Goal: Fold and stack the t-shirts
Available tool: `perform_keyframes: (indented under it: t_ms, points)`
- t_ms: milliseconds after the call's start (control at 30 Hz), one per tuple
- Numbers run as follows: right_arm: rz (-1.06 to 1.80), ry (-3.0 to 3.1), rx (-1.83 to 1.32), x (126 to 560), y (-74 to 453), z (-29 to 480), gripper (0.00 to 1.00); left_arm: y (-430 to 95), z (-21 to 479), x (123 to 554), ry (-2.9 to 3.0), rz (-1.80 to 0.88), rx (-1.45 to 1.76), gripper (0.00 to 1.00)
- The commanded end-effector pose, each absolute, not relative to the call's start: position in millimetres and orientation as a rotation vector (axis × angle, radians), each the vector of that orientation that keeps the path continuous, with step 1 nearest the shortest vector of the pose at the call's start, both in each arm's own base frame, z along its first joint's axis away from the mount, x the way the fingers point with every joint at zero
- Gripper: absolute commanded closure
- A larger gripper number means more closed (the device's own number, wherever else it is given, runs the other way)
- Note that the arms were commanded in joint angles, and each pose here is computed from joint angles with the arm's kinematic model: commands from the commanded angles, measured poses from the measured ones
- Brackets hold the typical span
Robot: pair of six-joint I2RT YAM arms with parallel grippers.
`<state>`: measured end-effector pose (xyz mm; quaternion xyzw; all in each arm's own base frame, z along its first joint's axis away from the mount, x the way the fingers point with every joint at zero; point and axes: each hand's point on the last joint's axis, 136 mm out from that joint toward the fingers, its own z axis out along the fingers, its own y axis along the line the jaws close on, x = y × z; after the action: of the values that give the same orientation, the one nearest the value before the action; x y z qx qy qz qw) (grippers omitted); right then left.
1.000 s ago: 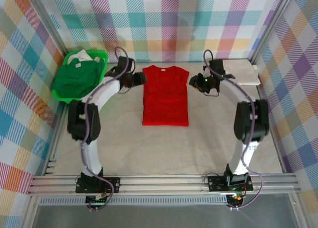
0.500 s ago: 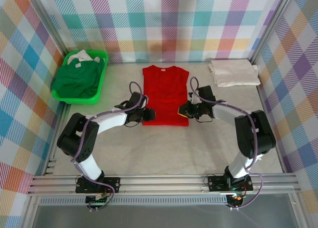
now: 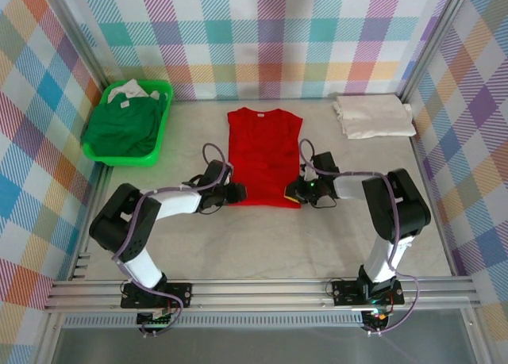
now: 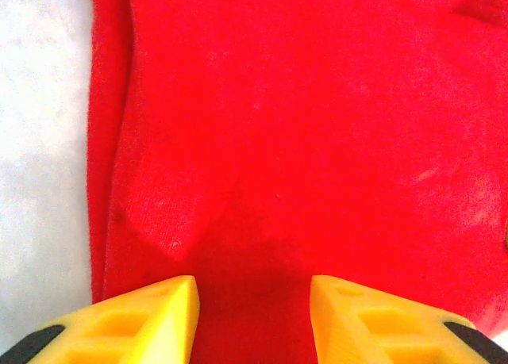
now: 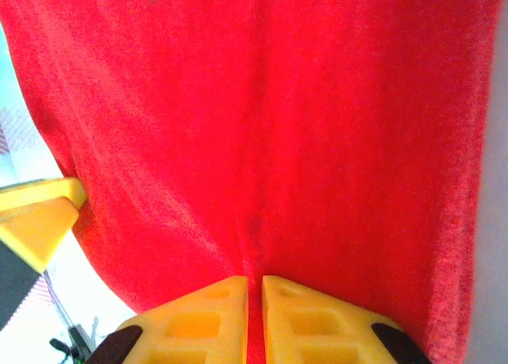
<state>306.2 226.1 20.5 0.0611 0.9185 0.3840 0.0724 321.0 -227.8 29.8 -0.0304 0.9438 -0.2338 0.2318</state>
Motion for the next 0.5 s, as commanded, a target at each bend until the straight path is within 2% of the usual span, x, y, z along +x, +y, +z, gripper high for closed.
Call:
perform_keyframes:
  t_ms: [0,133,300,467]
  points:
    - [1.104,2.879,0.276,261.7,216.7,5.6,0.86,-205.2,-5.5,265.4,2.779,-0.527,-0.173,0.57]
    - [1.070,2.890,0.301,239.8,206.2,19.7,0.84,-190.7,12.3,246.1,2.776,-0.452,-0.219,0.54]
    - [1.027,2.821,0.276,244.8,199.7,61.0,0.75,-176.6,67.3,244.8,2.704,-0.447,-0.269,0.48]
    - [0.990,2.745,0.251,253.4,195.5,76.0,0.70,-166.1,55.5,226.9,2.811,-0.503,-0.393,0.47]
